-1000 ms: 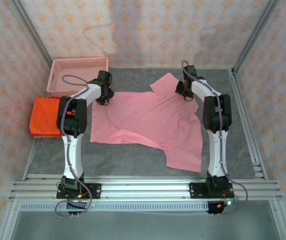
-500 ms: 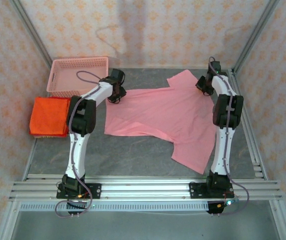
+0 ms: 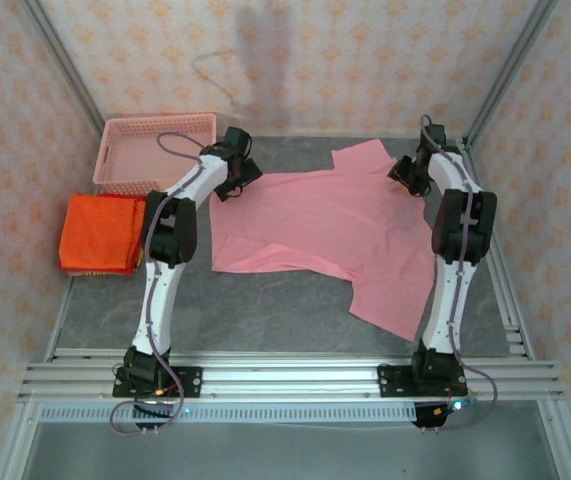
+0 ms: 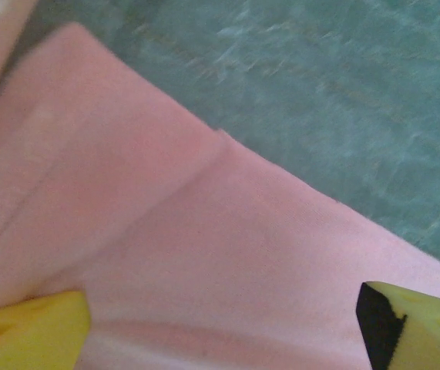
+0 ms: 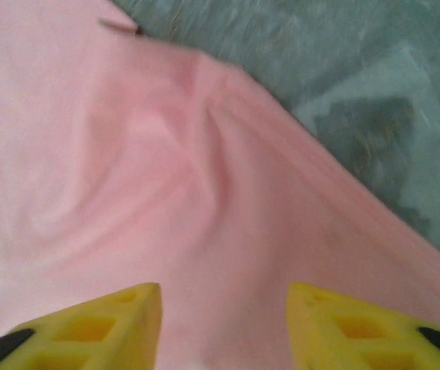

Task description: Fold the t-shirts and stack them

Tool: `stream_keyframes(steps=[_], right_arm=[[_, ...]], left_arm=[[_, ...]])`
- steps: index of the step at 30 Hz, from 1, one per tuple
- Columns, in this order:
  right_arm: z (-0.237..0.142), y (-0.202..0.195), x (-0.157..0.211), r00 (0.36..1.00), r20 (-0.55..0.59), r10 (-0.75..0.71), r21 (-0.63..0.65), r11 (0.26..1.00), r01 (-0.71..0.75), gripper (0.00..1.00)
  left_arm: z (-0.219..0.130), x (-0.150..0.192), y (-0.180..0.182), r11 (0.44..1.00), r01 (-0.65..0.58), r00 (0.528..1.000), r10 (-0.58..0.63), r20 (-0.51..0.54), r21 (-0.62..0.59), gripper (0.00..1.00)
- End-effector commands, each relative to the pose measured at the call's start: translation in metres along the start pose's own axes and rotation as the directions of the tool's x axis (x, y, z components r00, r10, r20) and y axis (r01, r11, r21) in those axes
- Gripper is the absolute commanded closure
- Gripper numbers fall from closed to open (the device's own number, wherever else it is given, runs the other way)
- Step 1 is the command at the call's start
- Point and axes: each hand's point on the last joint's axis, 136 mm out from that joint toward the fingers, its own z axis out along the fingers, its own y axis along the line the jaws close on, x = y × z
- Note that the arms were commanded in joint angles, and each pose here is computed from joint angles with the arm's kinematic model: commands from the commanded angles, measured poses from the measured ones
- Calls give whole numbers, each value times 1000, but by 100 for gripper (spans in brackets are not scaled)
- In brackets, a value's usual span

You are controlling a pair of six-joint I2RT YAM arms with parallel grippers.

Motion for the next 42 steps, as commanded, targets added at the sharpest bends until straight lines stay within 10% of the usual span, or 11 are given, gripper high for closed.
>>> stream_keyframes(steps=[1,9,17,42], right_arm=[[-68,40,-11,981,181,-67,-97,992,86,48],[-110,38,81,971,205,-122,-116,982,148,44],[-102,46,171,970,74,-230,-144,960,239,43],[-100,42,183,968,57,-243,-140,958,249,42]], left_arm=[[-34,9,22,996,-36,999,38,16,-81,3],[-102,34,44,989,-44,988,64,142,-139,0],[-121,108,65,982,15,991,10,131,-187,29],[-76,131,95,922,-21,996,53,71,-387,77]])
